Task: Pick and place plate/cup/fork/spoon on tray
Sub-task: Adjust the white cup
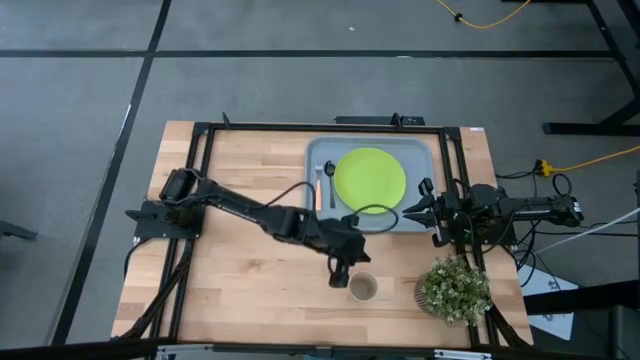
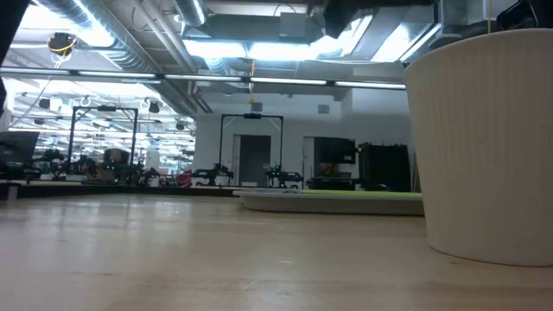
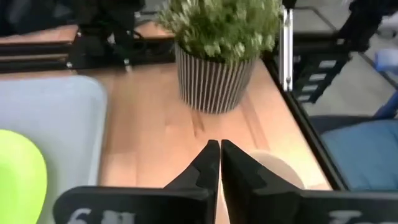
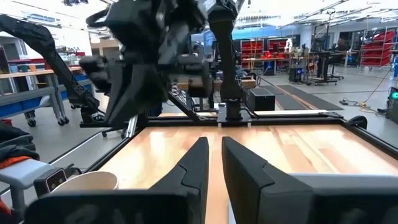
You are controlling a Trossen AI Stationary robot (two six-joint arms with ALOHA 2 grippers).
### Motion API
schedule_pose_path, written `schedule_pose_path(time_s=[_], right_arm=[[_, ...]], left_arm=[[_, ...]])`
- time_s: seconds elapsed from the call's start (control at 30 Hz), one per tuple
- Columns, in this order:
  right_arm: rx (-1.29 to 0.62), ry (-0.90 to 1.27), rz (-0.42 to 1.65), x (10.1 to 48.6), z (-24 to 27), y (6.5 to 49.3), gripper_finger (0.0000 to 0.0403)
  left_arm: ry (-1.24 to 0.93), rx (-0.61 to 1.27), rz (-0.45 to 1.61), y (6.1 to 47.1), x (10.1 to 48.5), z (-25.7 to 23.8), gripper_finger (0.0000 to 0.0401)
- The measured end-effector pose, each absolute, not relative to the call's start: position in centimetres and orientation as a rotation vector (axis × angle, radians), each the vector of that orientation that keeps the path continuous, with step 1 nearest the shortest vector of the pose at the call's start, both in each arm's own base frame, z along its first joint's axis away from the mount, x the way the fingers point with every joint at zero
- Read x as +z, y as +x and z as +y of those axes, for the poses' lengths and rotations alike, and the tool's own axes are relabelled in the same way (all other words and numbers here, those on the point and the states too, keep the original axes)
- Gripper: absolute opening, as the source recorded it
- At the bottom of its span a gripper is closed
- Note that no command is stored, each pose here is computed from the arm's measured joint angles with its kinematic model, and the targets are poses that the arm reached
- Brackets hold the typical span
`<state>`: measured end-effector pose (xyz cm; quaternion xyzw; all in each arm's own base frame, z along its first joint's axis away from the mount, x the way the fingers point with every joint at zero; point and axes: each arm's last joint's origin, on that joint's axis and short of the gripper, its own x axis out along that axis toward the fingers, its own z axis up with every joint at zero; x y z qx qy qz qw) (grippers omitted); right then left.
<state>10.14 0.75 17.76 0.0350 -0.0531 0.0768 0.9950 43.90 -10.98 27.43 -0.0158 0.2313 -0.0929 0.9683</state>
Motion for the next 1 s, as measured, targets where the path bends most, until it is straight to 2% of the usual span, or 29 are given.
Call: schedule_pose_path(time_s=[0.33,0.43,0.5,0.57,0.67,0.8,0.9,1.0], right_arm=[[0.152,0.076,-0.034,17.1,0.8,10.2,0.0051],[0.151,0.074,-0.023,17.0,0.8,10.2,0.0051],[0.151,0.075,-0.021,16.9,0.8,10.2,0.0051],[0.151,0.076,-0.021,16.9,0.8,10.2,0.0051],[0.151,0.076,-0.021,16.9,0.8,10.2,0.0051],[0.151,0.076,-0.021,16.9,0.8,10.2,0.0051],[0.151,0.076,-0.018,16.9,0.8,10.2,0.0051],[0.151,0.077,-0.013,16.9,0.8,10.2,0.0051]], left_arm=[[-0.014,-0.228,0.475,42.7,27.4,-14.8,0.0009],[0.069,-0.242,0.456,42.6,27.5,-15.3,0.0004],[0.136,-0.2,0.414,42.6,27.9,-15.1,0.0001],[0.146,-0.063,0.356,42.8,28.5,-14.7,0.0004],[0.151,0.06,0.359,42.8,28.6,-14.2,0.0022],[0.162,0.091,0.368,43.0,28.5,-13.5,0.006],[0.274,0.028,0.363,43.3,28.5,-12.9,0.0075],[0.393,-0.085,0.262,43.8,29.4,-12.8,0.0077]])
